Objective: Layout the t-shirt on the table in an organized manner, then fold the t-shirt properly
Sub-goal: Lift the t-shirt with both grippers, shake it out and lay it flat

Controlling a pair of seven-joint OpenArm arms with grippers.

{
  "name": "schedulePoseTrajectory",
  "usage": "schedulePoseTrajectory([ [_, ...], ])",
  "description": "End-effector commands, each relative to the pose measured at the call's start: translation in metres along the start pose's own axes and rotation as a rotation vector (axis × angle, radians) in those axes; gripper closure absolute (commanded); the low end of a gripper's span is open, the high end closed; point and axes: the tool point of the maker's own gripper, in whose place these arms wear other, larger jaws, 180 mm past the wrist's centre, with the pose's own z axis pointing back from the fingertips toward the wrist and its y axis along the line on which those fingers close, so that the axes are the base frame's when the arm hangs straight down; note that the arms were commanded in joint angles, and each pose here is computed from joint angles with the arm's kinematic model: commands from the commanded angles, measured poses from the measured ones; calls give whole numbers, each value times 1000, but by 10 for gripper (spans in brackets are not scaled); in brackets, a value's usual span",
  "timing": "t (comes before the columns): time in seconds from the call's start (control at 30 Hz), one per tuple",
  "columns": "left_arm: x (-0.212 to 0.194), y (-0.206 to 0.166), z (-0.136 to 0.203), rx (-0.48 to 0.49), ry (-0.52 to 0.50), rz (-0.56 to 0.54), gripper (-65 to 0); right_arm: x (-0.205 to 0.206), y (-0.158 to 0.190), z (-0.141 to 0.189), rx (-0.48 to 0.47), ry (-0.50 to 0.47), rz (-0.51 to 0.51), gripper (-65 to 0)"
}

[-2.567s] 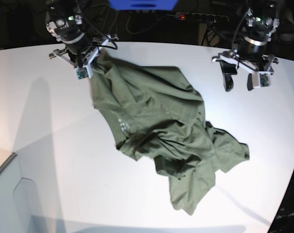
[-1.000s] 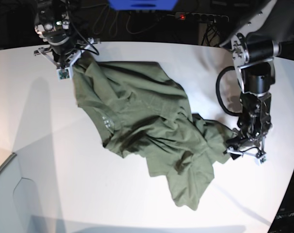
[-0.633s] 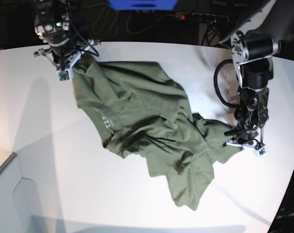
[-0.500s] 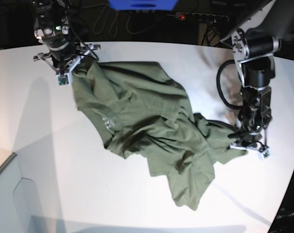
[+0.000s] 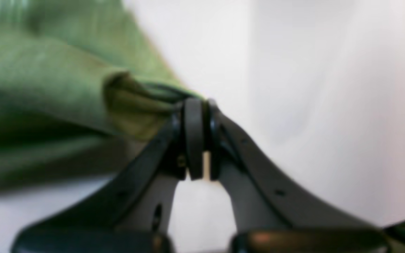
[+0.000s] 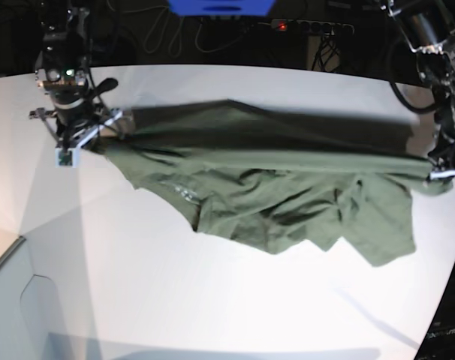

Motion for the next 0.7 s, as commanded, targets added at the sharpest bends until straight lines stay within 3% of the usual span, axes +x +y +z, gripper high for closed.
schedulePoseTrajectory([
  [0.0, 26, 8, 4, 13, -74, -16, -1, 24, -13, 2, -38, -72, -12, 0],
  [0.13, 14, 44, 18, 83, -53, -21, -1, 44, -30, 5, -90, -126, -80, 0],
  [0.3, -16, 76, 34, 144, 7, -23, -1, 45, -28, 10, -88, -134, -89, 0],
  [0.53, -30, 99, 73, 204, -17, 8, -1, 27, 12, 19, 101, -100, 47, 0],
  [0.67, -4, 84, 95, 188, -122, 33, -1, 47, 24, 33, 150, -208, 77, 0],
])
